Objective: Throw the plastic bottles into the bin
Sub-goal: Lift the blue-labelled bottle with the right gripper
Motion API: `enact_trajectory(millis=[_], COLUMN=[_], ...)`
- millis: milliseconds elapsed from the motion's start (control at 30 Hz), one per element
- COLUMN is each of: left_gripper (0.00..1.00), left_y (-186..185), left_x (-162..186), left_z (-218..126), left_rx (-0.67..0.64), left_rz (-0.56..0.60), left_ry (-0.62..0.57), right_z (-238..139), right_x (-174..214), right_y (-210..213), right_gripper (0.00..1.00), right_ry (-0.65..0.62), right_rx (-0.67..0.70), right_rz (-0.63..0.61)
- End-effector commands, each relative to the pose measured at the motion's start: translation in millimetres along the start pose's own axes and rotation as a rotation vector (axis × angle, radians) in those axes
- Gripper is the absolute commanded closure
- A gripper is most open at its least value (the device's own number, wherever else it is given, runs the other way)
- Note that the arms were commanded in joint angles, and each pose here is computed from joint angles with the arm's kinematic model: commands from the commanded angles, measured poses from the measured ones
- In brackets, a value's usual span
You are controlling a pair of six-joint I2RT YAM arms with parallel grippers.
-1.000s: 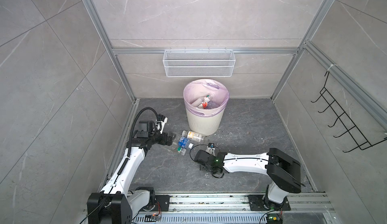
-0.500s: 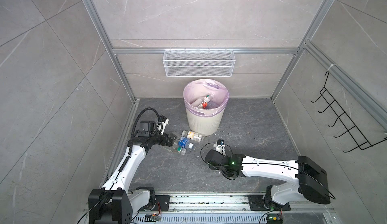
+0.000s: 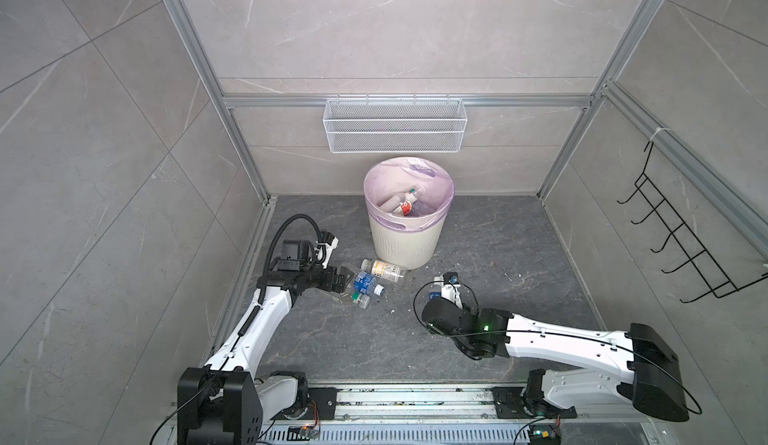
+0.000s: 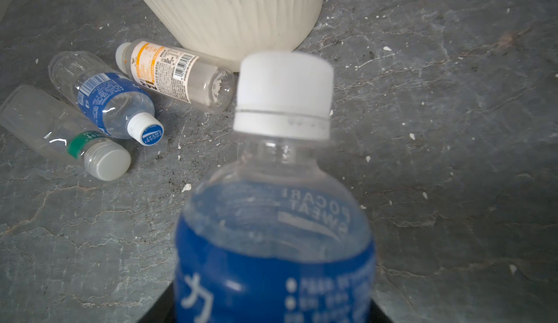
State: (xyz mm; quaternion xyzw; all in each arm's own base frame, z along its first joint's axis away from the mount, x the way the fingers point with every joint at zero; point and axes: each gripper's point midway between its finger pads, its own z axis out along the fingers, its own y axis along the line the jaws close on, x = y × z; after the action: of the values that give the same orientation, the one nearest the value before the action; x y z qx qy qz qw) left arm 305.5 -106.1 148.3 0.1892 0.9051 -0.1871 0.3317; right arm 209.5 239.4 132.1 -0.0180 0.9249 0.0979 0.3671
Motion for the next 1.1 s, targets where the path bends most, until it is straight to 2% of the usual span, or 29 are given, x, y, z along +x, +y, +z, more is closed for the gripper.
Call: enact_trajectory(millis=[0,1067], left_gripper=[0.00,0.00], left_y=[-6,-23], left_x=[-7,-1], left_z=[-2,8], left_rx=[0.016,0.021], left_rz=[0.042,0.131], left_ry=[-0.007,0.041], right_z=[-9,-75], right_x=[-11,-71], right_y=[-11,5], right_gripper=[0.41,0.42], right_ry=[-0.051,-0.277], right_rx=[0.025,-0.111], right_rz=[-0.058,-0.192])
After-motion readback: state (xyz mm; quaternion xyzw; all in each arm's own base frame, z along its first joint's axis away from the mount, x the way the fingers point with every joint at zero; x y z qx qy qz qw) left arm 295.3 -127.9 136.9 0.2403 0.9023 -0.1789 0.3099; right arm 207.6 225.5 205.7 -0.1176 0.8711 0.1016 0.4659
